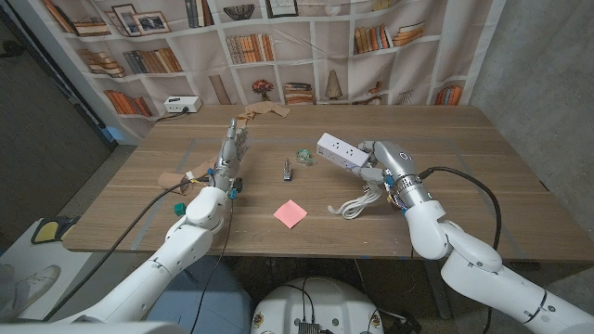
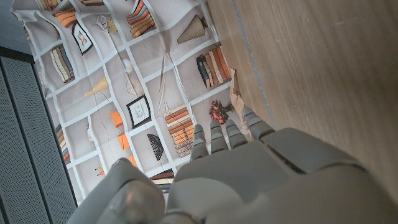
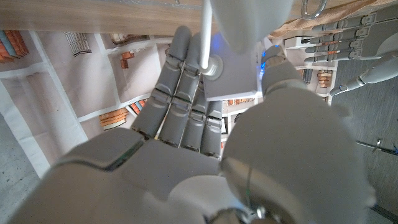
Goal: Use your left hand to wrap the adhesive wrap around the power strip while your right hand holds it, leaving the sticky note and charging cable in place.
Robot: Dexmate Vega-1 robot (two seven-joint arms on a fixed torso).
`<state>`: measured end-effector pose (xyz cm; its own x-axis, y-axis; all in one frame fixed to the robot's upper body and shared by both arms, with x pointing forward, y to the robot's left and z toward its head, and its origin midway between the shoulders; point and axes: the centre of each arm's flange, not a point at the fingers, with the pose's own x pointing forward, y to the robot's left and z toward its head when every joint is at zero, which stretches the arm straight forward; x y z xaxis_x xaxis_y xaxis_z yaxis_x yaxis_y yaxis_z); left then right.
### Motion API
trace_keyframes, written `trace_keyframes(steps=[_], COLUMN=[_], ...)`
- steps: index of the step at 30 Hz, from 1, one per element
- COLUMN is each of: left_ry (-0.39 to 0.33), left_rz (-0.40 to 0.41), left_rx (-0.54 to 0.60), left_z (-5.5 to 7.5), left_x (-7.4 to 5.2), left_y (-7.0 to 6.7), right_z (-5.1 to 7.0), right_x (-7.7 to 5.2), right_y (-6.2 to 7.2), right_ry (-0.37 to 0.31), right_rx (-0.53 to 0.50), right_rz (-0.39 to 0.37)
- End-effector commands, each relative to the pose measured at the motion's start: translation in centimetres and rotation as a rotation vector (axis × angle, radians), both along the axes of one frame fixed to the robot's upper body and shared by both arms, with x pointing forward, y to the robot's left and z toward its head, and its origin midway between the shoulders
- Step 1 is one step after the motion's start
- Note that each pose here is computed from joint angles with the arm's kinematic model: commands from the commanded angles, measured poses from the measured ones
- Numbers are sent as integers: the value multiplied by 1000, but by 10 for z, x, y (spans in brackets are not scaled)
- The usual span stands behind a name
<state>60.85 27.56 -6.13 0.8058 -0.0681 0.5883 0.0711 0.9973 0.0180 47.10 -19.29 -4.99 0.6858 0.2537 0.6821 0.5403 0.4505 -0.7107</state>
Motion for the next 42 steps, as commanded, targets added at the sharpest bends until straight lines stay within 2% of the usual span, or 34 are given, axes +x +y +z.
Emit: trace_keyframes(steps=[1,11,20,33,42], left_ry=[-9,-36,-95,-123,-143], left_rz=[0,7,40,84,103], left_rx=[25,32,37,52,78], left_z=[6,8,9,12,15], left_x=[-9,-17,-32,-49,-59], left_y=[6,9,10,13,11], right_z=[8,11,14,17,18], right_x=[1,4,2,1,2], right_y=[6,9,6,8,-1], right_ry=[-6,5,5,16,18], right_rx=[-5,-19,-31,-51,-31], right_rz=[6,-2,-8,3,-7])
